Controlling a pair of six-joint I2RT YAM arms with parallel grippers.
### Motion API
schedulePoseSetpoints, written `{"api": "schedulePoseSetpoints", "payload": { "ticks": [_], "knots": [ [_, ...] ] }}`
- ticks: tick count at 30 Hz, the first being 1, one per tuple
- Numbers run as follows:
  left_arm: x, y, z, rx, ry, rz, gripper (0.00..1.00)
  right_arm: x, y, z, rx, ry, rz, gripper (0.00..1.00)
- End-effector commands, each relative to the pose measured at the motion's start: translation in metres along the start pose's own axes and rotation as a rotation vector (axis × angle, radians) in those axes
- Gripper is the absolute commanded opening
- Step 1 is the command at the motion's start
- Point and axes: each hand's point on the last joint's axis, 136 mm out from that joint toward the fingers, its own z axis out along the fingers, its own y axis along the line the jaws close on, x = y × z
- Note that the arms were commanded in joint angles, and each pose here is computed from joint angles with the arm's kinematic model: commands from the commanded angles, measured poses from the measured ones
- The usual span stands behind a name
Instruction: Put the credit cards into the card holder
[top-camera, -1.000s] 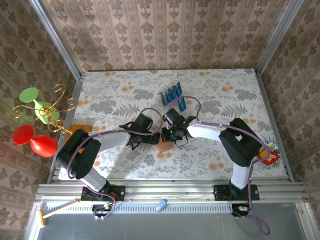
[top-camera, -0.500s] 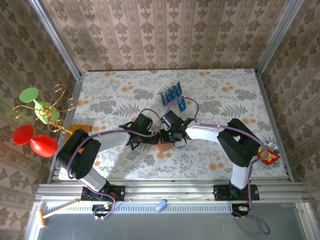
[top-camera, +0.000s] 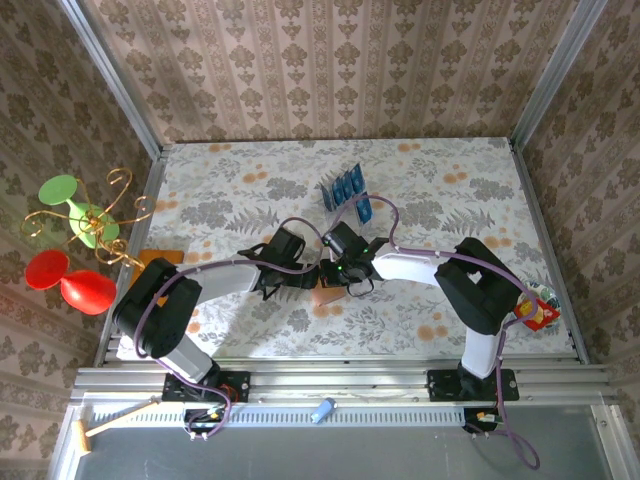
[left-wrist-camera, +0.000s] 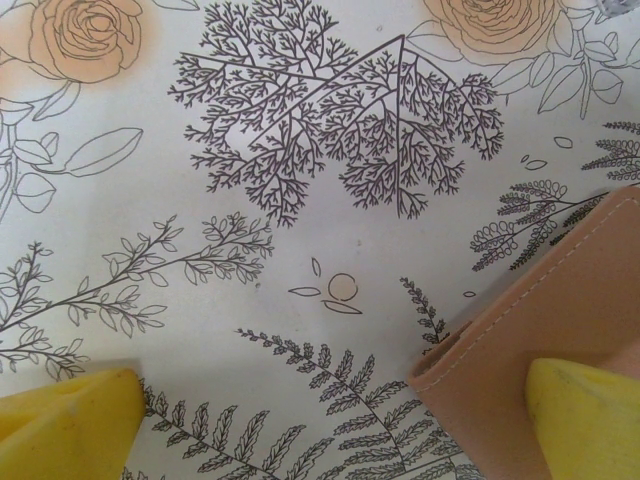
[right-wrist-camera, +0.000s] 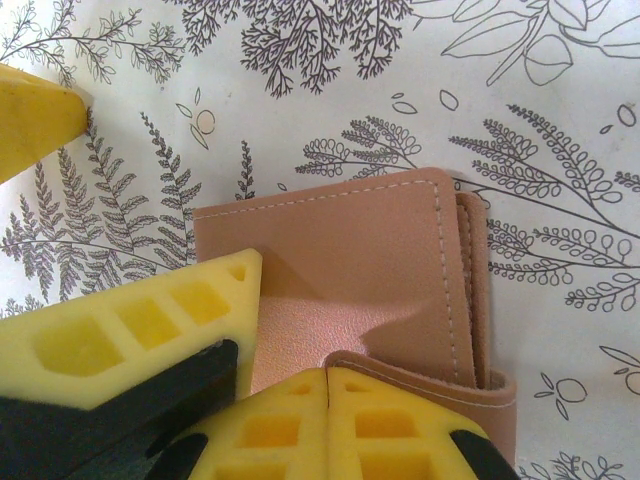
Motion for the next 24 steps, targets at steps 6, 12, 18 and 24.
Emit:
{"api": "schedulePoseSetpoints", "payload": {
  "ticks": [6, 12, 18, 24],
  "knots": [
    [0.027, 0.011, 0.006, -0.046, 0.100, 0.009, 1.00, 0.011, 0.009, -0.021, -0.026, 0.035, 0.034, 0.39],
    [0.021, 0.011, 0.005, -0.044, 0.089, 0.012, 1.00, 0.003, 0.010, -0.051, -0.050, -0.042, 0.059, 0.46],
    [0.006, 0.010, -0.001, -0.038, 0.062, 0.014, 1.00, 0.009, -0.011, -0.067, -0.026, -0.077, 0.099, 0.48],
    [-0.025, 0.010, -0.019, -0.012, 0.001, 0.006, 1.00, 0.025, -0.042, -0.085, 0.019, -0.113, 0.148, 0.56]
  ]
}}
